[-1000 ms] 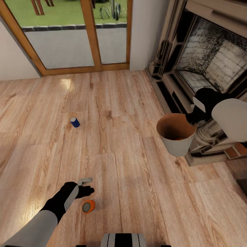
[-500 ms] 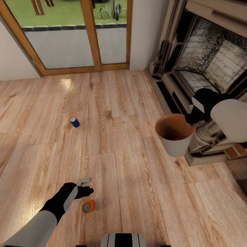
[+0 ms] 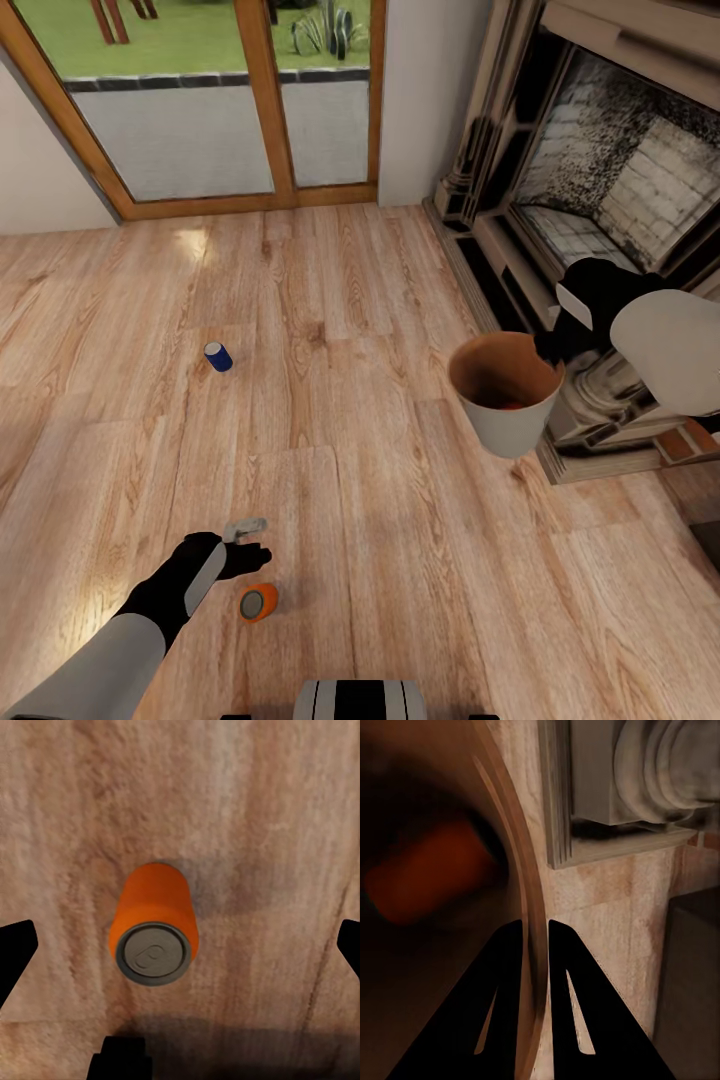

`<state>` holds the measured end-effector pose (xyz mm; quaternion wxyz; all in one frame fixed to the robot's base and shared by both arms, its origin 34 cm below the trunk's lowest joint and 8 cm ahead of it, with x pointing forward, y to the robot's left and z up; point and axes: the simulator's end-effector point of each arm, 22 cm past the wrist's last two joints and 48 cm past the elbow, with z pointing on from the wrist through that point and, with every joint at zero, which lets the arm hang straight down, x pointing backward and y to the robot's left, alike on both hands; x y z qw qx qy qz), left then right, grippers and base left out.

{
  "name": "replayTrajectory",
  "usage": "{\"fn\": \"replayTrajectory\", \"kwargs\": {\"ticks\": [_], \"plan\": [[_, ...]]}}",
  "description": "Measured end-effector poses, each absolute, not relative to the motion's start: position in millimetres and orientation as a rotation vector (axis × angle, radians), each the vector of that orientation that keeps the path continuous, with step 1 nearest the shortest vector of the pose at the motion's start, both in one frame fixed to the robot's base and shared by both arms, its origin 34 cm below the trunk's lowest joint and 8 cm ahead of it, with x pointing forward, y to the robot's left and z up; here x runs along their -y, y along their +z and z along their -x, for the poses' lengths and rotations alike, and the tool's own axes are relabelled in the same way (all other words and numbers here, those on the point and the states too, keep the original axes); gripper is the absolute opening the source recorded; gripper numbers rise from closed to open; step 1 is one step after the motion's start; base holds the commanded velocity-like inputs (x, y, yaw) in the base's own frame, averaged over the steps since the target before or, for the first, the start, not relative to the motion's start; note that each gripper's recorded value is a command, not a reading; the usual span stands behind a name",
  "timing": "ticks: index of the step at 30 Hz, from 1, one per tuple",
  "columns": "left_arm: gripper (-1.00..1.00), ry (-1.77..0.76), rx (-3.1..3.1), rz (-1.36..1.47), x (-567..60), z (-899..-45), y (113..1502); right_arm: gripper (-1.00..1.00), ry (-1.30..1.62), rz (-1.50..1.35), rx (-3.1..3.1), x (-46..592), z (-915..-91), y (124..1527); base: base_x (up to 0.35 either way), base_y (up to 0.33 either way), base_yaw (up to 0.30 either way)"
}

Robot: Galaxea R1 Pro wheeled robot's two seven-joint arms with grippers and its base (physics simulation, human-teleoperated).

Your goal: Put the three can of soda from the living room inside the tash can in the kitchen.

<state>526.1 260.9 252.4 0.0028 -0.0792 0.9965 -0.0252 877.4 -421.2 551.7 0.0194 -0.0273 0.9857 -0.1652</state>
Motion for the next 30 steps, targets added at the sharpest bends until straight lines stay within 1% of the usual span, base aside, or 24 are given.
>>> {"fn": "replayTrajectory", "kwargs": {"ticks": [4, 10, 16, 24, 30], "plan": [[1.00, -0.078, -3.122, 0.250, -261, -527, 252, -1.00, -0.481, 0.071, -3.063, 416, -877, 550, 0.000, 0.000, 0.000], [1.00, -0.086, -3.120, 0.252, -260, -527, 252, -1.00, -0.523, 0.117, -3.056, 413, -879, 551, 0.000, 0.000, 0.000], [1.00, -0.085, -3.122, 0.251, -261, -525, 244, -1.00, -0.448, 0.101, -3.062, 396, -880, 539, 0.000, 0.000, 0.000], [1.00, -0.076, -3.122, 0.249, -262, -522, 227, -1.00, -0.507, 0.133, -3.053, 403, -877, 525, 0.000, 0.000, 0.000], [1.00, -0.072, -3.122, 0.250, -264, -520, 221, -1.00, -0.448, 0.129, -3.053, 387, -880, 518, 0.000, 0.000, 0.000]]}}
